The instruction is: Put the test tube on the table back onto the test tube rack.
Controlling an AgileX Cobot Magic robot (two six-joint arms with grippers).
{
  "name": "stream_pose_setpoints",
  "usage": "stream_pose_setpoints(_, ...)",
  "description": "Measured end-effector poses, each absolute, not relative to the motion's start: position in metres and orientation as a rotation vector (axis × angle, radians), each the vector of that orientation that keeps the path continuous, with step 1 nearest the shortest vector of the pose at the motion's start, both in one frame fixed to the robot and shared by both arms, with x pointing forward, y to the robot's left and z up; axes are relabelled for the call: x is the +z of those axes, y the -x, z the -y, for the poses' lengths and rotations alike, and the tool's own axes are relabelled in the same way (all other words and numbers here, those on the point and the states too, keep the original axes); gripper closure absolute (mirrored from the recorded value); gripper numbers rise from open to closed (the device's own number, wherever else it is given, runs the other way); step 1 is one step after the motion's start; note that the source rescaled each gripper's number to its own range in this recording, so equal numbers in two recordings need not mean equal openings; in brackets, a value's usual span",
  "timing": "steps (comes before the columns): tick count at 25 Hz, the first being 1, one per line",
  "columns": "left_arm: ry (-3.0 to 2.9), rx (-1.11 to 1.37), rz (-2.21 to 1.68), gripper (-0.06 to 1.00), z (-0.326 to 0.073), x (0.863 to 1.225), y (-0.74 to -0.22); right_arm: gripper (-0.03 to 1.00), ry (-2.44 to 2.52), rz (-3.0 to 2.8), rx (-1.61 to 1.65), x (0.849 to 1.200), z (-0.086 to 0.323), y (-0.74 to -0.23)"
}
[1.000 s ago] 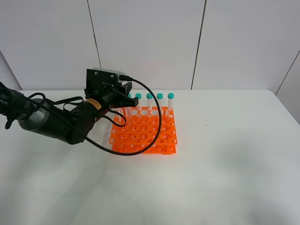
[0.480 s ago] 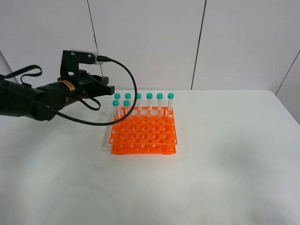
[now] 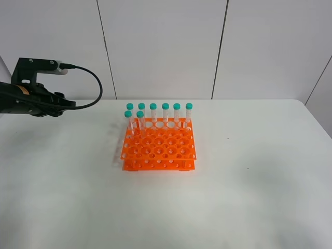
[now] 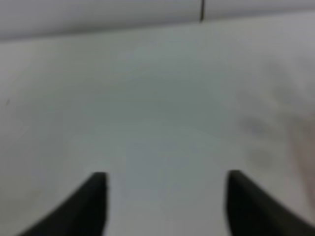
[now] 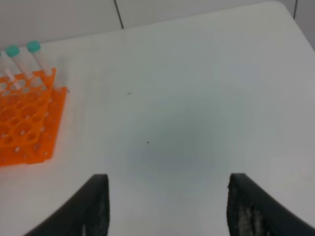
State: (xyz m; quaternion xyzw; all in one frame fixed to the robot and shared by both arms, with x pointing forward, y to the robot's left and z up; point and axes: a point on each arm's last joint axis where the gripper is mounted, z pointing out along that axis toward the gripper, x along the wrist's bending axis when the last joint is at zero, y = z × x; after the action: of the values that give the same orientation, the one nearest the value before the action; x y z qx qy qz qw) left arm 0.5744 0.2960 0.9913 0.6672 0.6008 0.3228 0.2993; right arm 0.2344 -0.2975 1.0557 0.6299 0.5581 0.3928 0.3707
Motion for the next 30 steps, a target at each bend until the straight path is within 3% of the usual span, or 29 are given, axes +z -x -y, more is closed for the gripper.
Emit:
stream_pose_setpoints(1, -1.792, 0.837, -1.625, 0.28, -0.298, 0.992, -0.571, 0.30, -1.615, -1.431, 1.007, 1.056, 0.297, -0.234)
stream_pose_setpoints(3, -1.822, 0.792, -1.676, 0.08, -0.298, 0.996, -0.562, 0.30, -1.615, -1.431, 1.007, 1.056, 0.297, -0.234)
stream_pose_setpoints(6, -1.903, 0.695, -1.773, -0.02, -0.300, 1.001, -0.545, 0.30, -1.615, -1.431, 1.007, 1.056, 0.297, -0.234)
stream_pose_setpoints(22, -2.118, 0.230, -2.092, -0.06, -0.299, 1.061, -0.427, 0.30, -1.615, -1.431, 1.007, 1.056, 0.297, -0.234)
stream_pose_setpoints(30, -2.005, 0.486, -1.917, -0.06, -0.300, 1.106, -0.371, 0.30, -1.616, -1.432, 1.009, 1.056, 0.297, -0.234)
